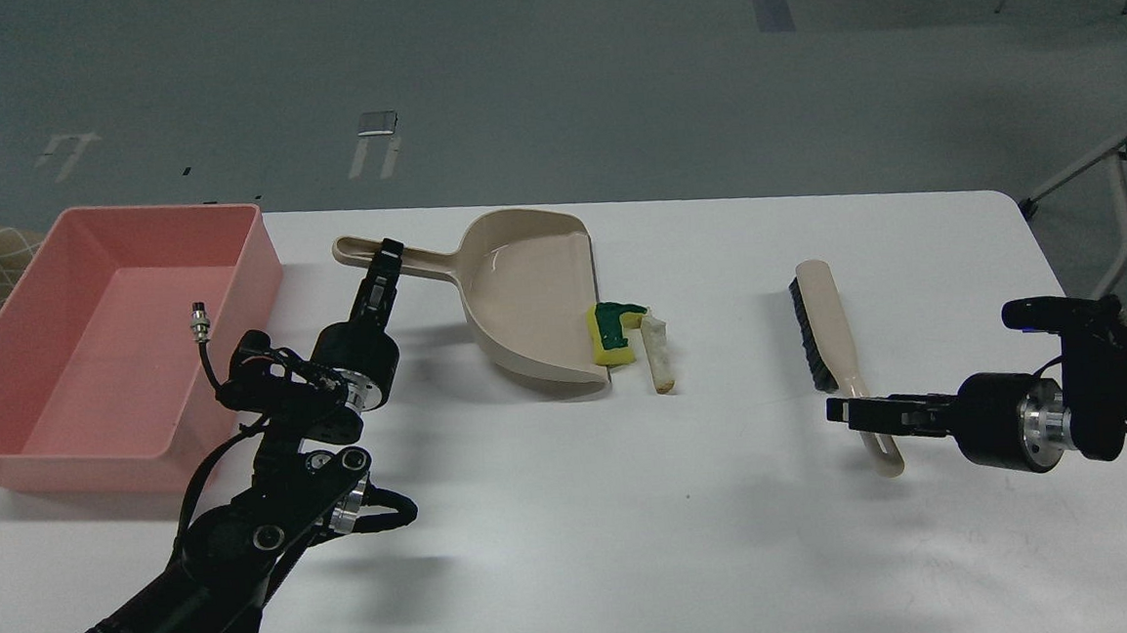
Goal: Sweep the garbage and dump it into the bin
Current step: 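Reach the right gripper down to the wooden brush handle, then grasp the brush handle with the right gripper and lift it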
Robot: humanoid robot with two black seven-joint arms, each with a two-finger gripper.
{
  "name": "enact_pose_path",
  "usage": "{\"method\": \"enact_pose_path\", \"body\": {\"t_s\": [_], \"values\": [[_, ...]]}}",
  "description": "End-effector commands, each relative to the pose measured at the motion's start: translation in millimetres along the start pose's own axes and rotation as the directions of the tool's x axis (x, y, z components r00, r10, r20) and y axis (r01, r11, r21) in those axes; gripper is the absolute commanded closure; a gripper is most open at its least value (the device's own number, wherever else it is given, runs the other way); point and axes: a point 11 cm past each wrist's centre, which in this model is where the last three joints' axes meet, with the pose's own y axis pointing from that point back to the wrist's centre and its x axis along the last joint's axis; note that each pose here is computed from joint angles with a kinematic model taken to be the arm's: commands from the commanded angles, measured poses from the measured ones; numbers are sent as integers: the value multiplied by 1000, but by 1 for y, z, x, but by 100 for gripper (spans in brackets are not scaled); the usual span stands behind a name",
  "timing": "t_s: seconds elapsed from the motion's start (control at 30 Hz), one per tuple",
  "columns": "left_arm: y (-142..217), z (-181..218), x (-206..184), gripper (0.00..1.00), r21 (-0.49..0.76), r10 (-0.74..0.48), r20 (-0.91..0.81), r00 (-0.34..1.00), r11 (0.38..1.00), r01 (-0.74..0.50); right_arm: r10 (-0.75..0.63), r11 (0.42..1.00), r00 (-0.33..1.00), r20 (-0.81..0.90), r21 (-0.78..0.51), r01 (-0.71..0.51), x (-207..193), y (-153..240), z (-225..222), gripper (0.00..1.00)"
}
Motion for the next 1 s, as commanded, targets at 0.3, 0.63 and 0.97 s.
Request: {"method": "enact_pose_path", "body": {"t_s": [0.3,0.63,0.97], "values": [[0,0,0,100,1,1,-1,1000,1000,-1,-13,1000,1000,10,-14,14,-8,-2,3,48],[0,-1,1,100,2,2,-1,1000,1000,-2,-5,1000,1000,-7,-27,5,-7,-1,4,66],[0,-1,1,100,2,2,-1,1000,1000,-2,2,999,1000,1,-51,-2,-5,0,8,90]]}}
